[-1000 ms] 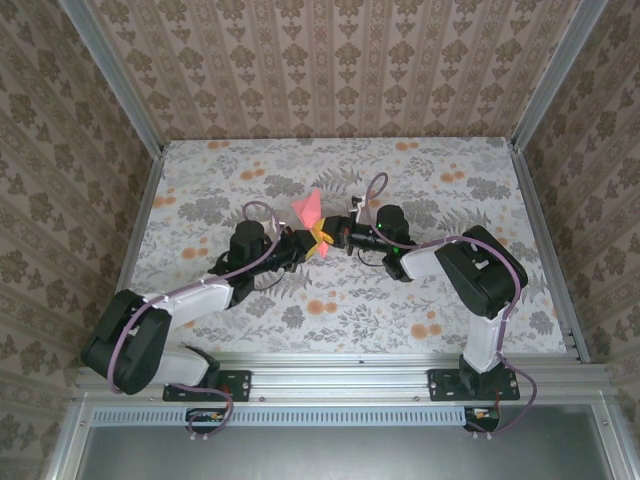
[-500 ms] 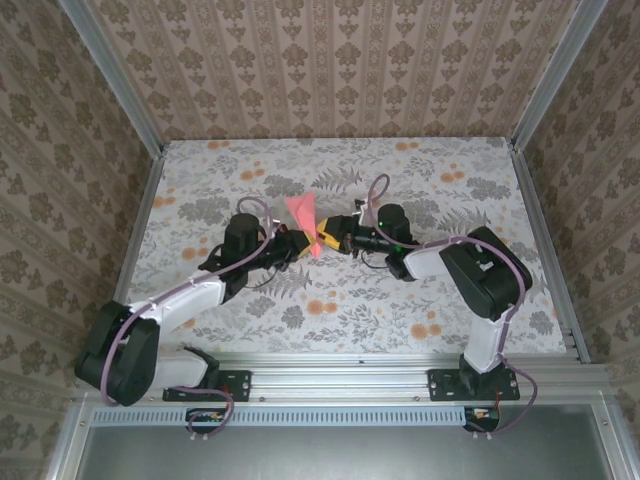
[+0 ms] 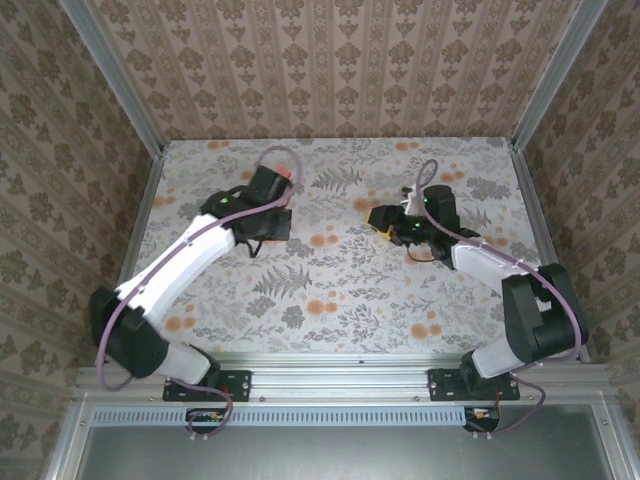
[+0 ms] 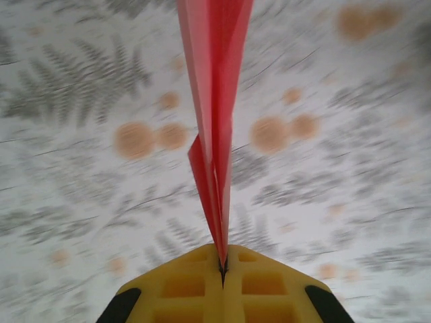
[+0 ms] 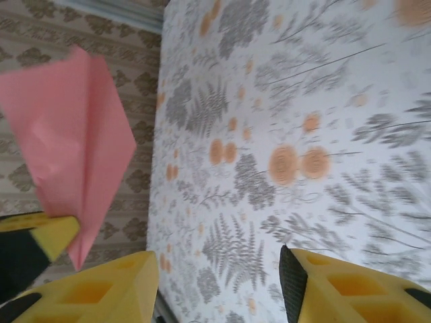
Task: Fold a paper plane with a square sheet of paper (pick it up from the middle)
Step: Turn over the paper at the center of the table.
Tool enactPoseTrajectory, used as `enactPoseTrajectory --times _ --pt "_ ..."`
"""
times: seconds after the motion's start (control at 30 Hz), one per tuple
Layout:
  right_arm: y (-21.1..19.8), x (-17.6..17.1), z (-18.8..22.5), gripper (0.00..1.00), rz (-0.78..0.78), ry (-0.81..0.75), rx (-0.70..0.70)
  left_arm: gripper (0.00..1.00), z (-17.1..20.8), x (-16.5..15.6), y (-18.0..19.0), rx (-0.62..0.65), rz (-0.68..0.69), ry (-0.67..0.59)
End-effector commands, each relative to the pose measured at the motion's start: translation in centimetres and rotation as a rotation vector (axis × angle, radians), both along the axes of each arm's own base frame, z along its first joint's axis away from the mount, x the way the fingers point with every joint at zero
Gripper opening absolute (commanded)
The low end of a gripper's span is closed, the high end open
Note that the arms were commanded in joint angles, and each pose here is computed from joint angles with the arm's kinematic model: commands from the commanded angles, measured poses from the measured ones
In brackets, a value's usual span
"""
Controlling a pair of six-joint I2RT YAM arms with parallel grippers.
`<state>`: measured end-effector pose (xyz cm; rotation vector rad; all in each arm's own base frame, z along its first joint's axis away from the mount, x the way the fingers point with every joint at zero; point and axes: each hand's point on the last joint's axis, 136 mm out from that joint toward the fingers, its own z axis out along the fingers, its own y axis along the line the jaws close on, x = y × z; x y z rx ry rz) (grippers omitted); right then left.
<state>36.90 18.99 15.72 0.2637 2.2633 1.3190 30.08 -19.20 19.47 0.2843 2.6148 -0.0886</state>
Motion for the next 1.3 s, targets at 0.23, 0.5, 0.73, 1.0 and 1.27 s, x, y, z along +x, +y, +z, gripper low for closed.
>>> enactPoseTrajectory --times 0.23,0.5,0.73,1.0,1.27 --pt "-3.7 -1.3 -0.6 0.56 0.009 0.034 -0.059 0.03 -4.6 -0.1 -1.5 0.676 -0.220 0.040" --pt "-6.3 -1.1 -0.6 0.59 -0.035 0.048 -0.035 0.09 -11.0 -2.2 -8.4 0.687 -0.412 0.089" --pt "-8.2 -1.7 -1.3 0.59 -0.065 0.071 -0.054 0.21 -14.7 -5.6 -13.3 0.469 -0.575 0.167" --pt "-8.3 -2.6 -1.1 0.59 -0.064 0.066 -0.058 0.47 -14.8 -7.6 -15.3 0.261 -0.628 0.246" --pt "-6.2 -3.3 -1.6 0.53 -0.041 0.089 0.003 0.62 -7.5 -8.5 -16.4 -0.154 -0.616 0.202"
